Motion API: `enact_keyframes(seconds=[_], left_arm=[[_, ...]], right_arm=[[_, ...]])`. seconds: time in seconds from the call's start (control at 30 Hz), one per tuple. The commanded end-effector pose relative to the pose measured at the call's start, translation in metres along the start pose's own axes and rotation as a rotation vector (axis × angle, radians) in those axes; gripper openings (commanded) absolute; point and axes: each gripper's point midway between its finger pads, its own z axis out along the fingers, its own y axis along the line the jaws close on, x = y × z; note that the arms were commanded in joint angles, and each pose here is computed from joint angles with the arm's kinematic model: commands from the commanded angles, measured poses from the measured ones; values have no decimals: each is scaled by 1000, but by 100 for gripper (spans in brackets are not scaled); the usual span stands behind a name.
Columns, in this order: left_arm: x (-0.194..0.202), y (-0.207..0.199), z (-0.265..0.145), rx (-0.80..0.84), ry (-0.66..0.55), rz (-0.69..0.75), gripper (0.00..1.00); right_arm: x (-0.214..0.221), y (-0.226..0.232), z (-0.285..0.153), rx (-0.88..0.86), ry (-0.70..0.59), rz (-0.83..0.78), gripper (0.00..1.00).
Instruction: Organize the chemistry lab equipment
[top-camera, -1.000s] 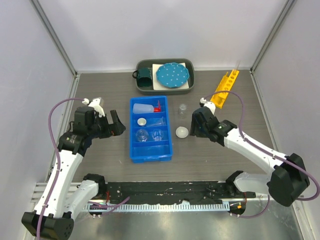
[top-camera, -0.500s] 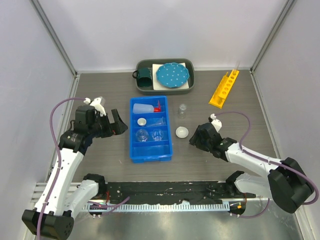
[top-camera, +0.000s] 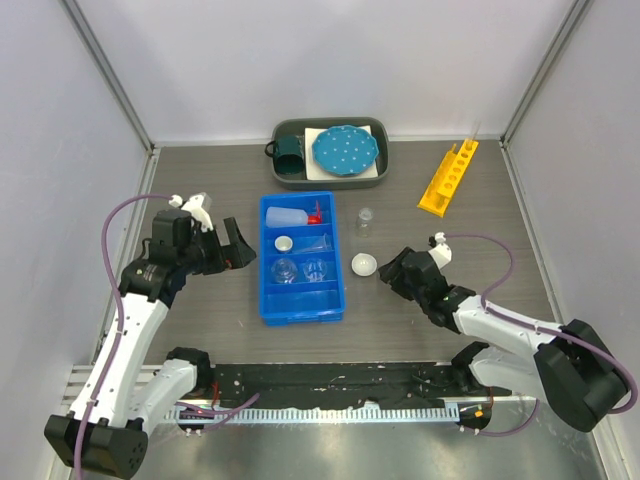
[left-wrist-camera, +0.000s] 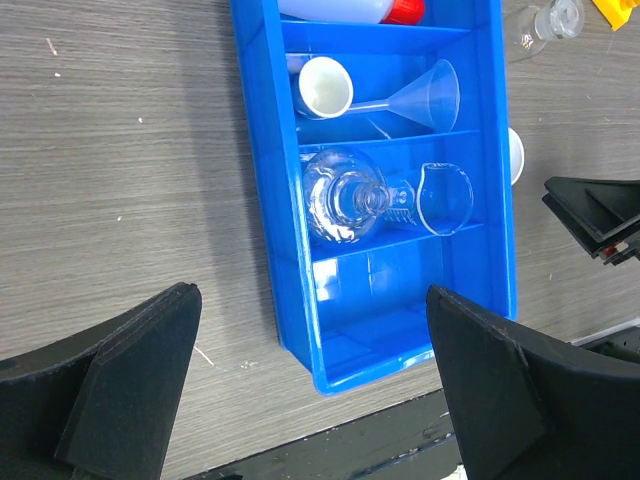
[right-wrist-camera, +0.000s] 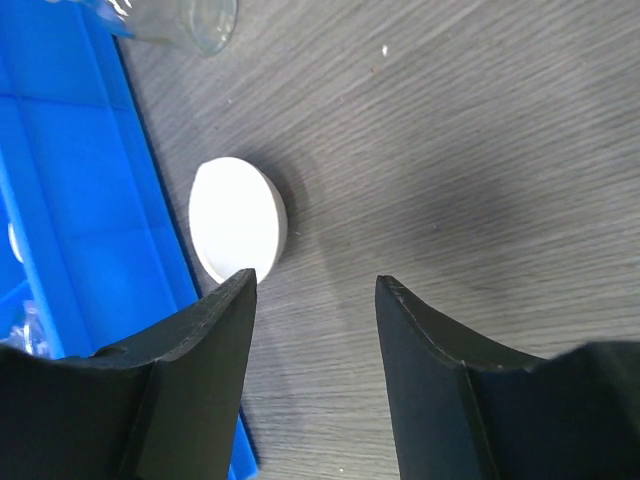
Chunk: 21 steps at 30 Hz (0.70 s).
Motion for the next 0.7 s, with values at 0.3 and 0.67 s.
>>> enact_keyframes(seconds=[0.3, 0.67], left_arm=[[-10, -7, 0, 30, -37, 25, 100], [-10, -3, -3, 11, -43, 38, 100]], right_arm=[[-17, 31, 20, -73, -70, 102, 56], [-10, 38, 33, -81, -43, 101, 55]])
